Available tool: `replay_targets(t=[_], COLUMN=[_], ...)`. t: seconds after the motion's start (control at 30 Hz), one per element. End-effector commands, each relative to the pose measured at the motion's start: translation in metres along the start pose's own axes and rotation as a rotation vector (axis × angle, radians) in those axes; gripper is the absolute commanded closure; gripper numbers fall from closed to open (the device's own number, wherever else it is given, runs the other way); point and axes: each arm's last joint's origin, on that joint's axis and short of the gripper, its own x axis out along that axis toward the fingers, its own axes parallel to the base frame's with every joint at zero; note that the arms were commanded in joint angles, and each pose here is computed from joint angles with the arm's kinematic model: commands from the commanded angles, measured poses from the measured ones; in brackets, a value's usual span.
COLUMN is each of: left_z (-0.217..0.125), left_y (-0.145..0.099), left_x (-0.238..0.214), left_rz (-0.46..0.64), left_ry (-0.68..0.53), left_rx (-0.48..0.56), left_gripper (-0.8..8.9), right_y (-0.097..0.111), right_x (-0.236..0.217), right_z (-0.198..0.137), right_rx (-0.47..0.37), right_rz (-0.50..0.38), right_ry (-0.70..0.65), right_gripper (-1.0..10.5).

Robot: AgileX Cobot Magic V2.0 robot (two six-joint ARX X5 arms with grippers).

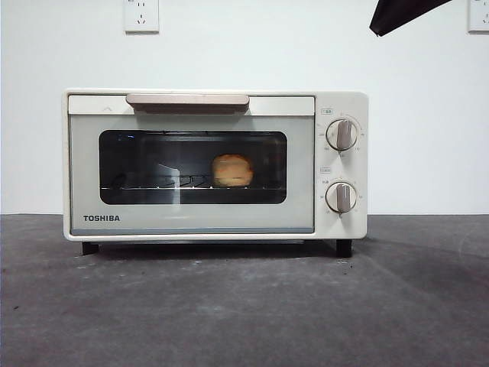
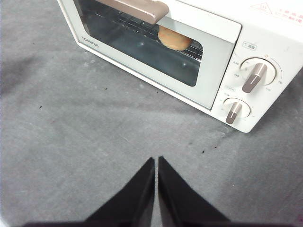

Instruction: The left arm flap open the oven, the right arm pick bread and place it into oven, the left arm flap close the oven

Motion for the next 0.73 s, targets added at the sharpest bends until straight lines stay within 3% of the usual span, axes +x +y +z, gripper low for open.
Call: replay_targets(t=[0.03,0.53,0.73], left_z=[-0.007,-0.007,-0.007], left_y=[0.000,0.000,0.000], left_x=[0.002,0.002,0.002], left_rz=[0.001,0.001,0.001], left_ry=[0.026,0.026,0.026], left_rx=[0.003,0.003,0.003], left_gripper=[7.94,7.94,7.94], right_y=[0.002,0.002,-0.018], right_x=[0.001,-0.001,-0.019], right_z=[0.002,0.003,0.008], right_rx=[0.005,-0.006,0.035], right_rz=[0.007,0.007,-0.012], right_ry=[-0.009,-0.014,-0.133], right_gripper=[9.4,9.4,9.4])
